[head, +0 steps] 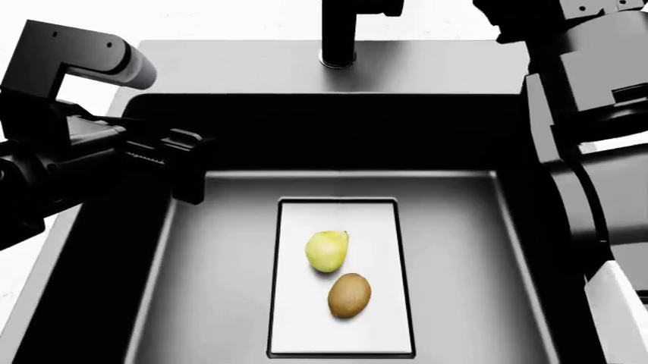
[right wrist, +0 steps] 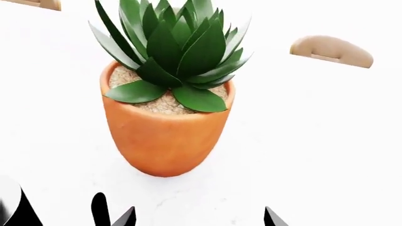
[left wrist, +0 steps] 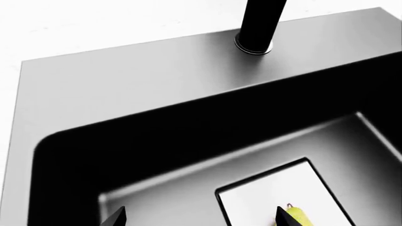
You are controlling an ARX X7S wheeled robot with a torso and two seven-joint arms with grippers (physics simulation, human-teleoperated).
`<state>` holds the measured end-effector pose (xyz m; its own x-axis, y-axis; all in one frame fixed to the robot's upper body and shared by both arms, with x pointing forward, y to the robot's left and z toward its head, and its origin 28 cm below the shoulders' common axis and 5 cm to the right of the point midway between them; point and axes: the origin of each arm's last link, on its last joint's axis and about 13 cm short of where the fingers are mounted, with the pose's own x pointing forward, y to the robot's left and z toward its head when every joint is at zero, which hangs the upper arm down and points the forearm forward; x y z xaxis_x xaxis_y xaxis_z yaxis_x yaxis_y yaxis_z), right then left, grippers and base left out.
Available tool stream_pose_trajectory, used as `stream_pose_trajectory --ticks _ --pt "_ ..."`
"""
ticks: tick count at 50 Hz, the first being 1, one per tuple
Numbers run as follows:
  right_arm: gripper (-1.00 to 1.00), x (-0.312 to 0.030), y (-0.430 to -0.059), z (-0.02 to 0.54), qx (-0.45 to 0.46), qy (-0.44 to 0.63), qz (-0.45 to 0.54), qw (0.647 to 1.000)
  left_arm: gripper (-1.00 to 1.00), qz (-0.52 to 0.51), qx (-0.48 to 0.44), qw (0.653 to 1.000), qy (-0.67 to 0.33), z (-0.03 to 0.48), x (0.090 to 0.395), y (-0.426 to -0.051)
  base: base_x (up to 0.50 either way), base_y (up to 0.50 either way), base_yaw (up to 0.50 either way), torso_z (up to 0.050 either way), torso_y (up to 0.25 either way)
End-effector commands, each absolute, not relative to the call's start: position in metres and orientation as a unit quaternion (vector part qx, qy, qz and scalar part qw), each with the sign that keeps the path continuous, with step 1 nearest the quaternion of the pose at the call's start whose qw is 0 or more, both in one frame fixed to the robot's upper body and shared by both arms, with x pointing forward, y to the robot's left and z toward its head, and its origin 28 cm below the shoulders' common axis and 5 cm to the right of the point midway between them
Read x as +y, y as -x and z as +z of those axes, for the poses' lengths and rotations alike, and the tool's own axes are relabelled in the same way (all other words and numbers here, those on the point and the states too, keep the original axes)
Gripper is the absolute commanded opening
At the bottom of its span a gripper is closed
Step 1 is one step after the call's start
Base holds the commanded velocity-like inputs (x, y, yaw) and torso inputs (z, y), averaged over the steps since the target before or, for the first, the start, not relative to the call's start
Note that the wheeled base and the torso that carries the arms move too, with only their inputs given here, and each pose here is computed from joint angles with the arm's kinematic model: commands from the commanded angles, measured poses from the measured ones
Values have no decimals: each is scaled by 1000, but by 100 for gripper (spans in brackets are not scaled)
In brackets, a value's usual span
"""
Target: Pick up the fruits and vegetables and place them in the sink. Turn on the sink faucet to wash them. Then turn the sink off and put them in the tray.
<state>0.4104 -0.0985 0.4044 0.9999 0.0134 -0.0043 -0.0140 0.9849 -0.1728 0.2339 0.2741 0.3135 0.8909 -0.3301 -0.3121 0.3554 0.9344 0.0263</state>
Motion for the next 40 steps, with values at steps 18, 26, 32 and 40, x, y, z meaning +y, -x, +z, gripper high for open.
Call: stream_pose_trajectory --ticks 18,26,32,40 --pt "100 -139 -378 423 52 28 -29 998 100 -188 155 969 -51 320 260 -234 0 0 0 0 0" --pt "100 -147 -356 425 171 68 -14 983 100 -187 161 967 -62 324 257 -233 0 0 0 0 0" --pt "100 -148 -332 427 232 100 8 968 100 -188 164 966 -68 327 255 -233 0 0 0 0 0" --pt "100 -148 -301 425 298 132 49 944 100 -189 172 964 -78 330 251 -231 0 0 0 0 0"
